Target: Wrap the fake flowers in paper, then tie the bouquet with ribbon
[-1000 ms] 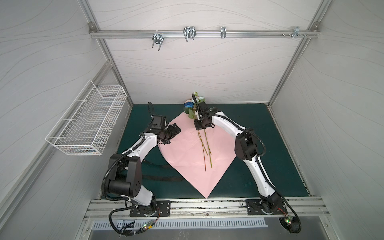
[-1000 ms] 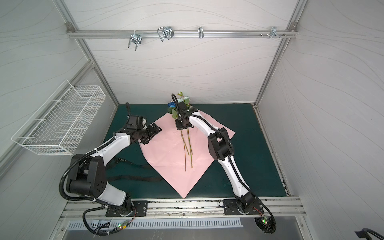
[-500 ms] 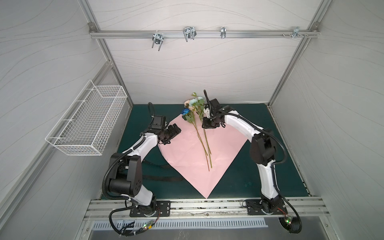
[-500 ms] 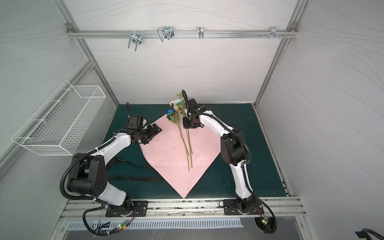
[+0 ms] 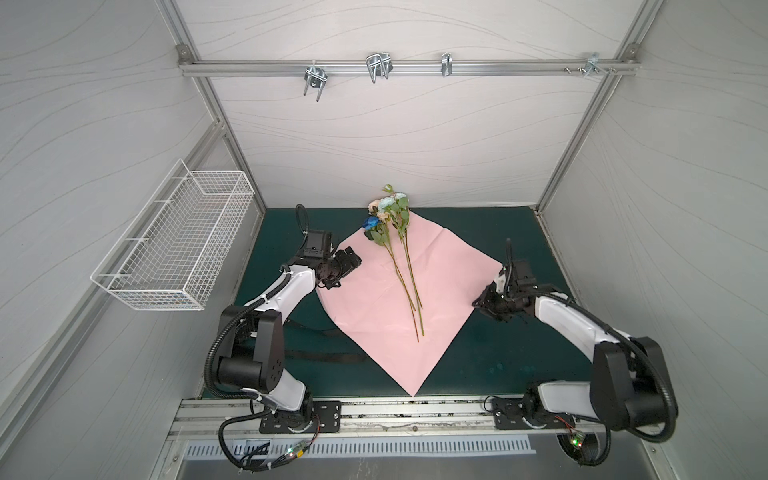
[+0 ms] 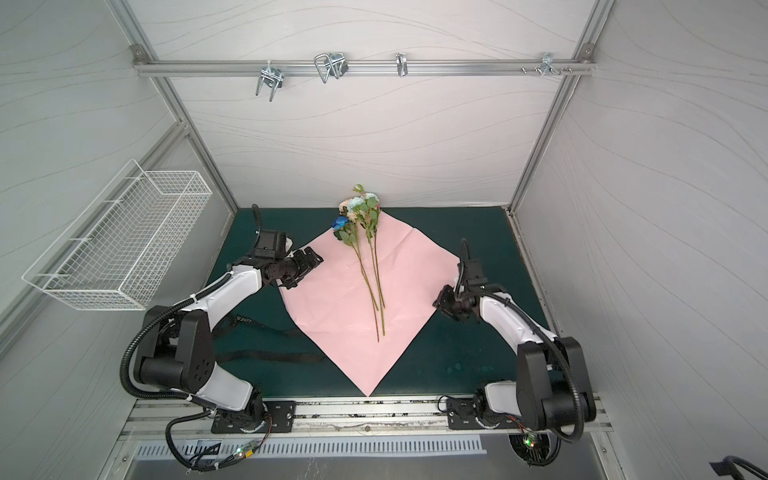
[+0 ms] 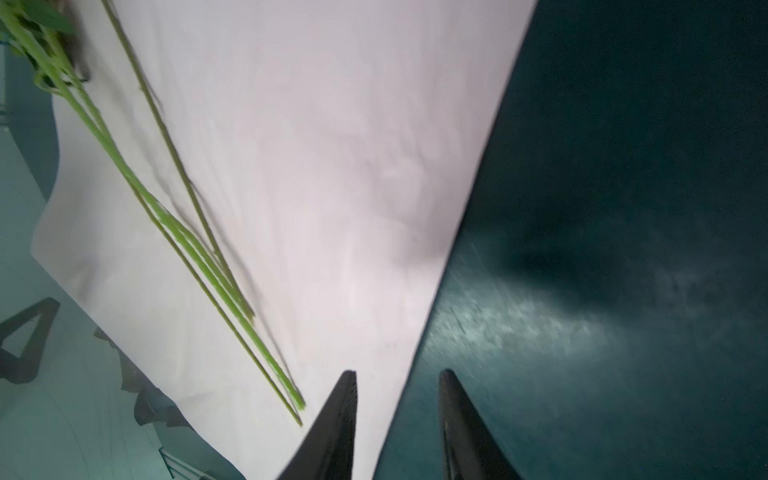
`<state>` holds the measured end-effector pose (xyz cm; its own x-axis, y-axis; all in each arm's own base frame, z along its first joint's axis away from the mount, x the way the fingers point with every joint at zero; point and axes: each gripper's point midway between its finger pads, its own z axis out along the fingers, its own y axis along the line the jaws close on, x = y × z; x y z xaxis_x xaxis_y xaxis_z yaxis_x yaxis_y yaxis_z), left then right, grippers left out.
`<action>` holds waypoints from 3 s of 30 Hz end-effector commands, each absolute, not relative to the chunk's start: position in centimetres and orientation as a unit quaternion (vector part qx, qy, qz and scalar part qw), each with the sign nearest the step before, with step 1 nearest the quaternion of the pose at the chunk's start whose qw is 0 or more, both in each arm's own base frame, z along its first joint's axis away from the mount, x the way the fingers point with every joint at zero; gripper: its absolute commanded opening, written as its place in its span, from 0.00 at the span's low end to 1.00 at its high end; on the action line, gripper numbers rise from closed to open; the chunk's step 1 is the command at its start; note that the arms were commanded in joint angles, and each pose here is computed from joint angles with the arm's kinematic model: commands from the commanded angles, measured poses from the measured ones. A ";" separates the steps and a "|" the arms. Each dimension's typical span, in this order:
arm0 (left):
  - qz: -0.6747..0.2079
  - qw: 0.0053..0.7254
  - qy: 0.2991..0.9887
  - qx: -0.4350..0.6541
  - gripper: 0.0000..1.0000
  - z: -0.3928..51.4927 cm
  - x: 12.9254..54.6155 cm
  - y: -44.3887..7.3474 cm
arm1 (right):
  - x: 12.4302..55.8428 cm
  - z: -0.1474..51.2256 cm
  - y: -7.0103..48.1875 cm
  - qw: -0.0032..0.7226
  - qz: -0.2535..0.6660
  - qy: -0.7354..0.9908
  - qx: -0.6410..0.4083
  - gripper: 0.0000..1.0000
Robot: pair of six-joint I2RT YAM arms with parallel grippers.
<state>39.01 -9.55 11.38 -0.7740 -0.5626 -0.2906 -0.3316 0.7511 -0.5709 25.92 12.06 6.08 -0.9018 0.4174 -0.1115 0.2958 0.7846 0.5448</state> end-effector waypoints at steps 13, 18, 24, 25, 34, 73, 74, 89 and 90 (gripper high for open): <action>-0.245 0.250 0.905 -0.243 0.92 13.2 39.5 -9.2 | 27.1 3.2 13.6 0.127 0.351 0.898 0.233 0.39; -0.243 0.247 0.906 -0.245 0.92 12.9 39.5 -9.2 | 28.2 3.1 14.0 0.132 0.361 0.894 0.229 0.34; -0.246 0.246 0.905 -0.246 0.92 12.9 39.6 -9.3 | 28.2 2.6 13.9 0.126 0.356 0.895 0.236 0.02; -0.247 0.246 0.905 -0.246 0.92 12.9 39.6 -9.3 | 28.0 2.6 13.9 0.125 0.355 0.896 0.235 0.00; -0.253 0.250 0.905 -0.234 0.92 13.3 39.7 -10.1 | 25.7 2.3 12.8 0.115 0.329 0.904 0.249 0.00; -0.187 0.229 0.955 0.005 0.39 6.1 45.6 -30.1 | 19.9 3.6 11.1 0.112 0.302 0.909 0.265 0.00; -0.178 0.227 0.957 0.006 0.31 5.8 45.8 -29.9 | 20.0 3.6 11.1 0.112 0.302 0.909 0.266 0.00; -0.124 0.239 0.963 0.020 0.00 5.4 48.4 -28.6 | 20.8 3.9 10.9 0.117 0.294 0.911 0.265 0.00; -0.131 0.237 0.963 0.014 0.00 5.3 48.4 -28.7 | 20.8 3.9 10.9 0.116 0.293 0.911 0.266 0.00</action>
<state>47.48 -28.79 5.57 -0.8888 -0.0210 -0.4578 0.1035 0.9639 -0.2452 20.67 11.13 3.80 -0.8374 0.5431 -0.0619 0.3971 0.6823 0.6138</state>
